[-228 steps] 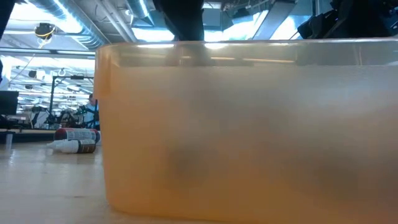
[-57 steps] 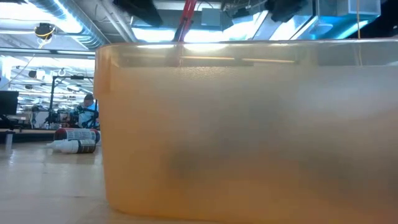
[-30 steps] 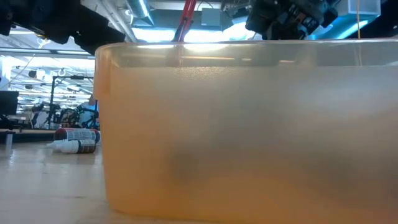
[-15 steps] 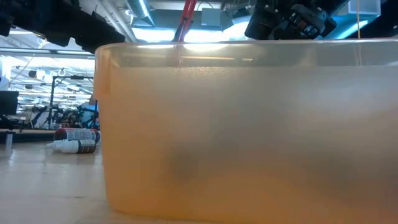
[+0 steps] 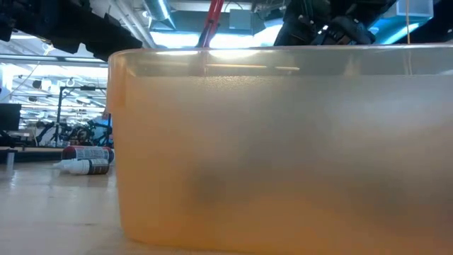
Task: Pick & Place food coloring
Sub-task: Adjust the large blue food coloring bottle in the orange bin
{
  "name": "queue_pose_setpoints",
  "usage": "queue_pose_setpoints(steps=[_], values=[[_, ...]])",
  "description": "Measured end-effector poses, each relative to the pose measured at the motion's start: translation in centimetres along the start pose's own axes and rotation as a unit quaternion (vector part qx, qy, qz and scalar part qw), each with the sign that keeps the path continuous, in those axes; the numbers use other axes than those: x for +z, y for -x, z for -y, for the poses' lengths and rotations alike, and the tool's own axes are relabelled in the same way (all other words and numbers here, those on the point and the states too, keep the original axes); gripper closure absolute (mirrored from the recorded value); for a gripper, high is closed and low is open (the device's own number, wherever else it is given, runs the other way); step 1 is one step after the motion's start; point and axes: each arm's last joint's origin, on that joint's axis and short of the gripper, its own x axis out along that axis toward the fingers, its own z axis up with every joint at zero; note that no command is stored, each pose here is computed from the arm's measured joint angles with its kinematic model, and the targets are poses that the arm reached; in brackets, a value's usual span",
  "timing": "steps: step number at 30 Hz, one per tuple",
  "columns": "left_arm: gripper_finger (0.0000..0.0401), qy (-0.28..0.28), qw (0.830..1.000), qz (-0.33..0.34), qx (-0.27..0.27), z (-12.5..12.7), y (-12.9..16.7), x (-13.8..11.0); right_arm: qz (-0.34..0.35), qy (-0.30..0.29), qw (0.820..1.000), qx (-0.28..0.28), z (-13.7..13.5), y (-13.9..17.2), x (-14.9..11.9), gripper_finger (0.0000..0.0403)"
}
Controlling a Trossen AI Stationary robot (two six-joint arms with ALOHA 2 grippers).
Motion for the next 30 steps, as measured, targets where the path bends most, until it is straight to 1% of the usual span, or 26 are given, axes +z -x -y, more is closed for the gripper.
queue_pose_setpoints(steps=[7, 16, 23, 30], values=[[0.0232, 0.000, 1.000, 0.000, 0.000, 0.00, 0.00, 0.00, -0.002, 0.008, 1.000, -0.004, 0.02, 0.00, -0.05, 0.0187], [0.0232, 0.000, 1.000, -0.001, 0.000, 0.00, 0.00, -0.02, -0.004, 0.002, 1.000, -0.005, 0.03, 0.00, -0.07, 0.0187], [0.0231, -0.004, 1.000, -0.014, 0.000, 0.00, 0.00, -0.29, -0.003, 0.002, 1.000, -0.005, 0.03, 0.00, -0.06, 0.0187], [0.0231, -0.004, 1.000, -0.015, 0.000, 0.00, 0.00, -0.29, -0.004, 0.002, 1.000, -0.022, 0.13, 0.00, -0.07, 0.0187]])
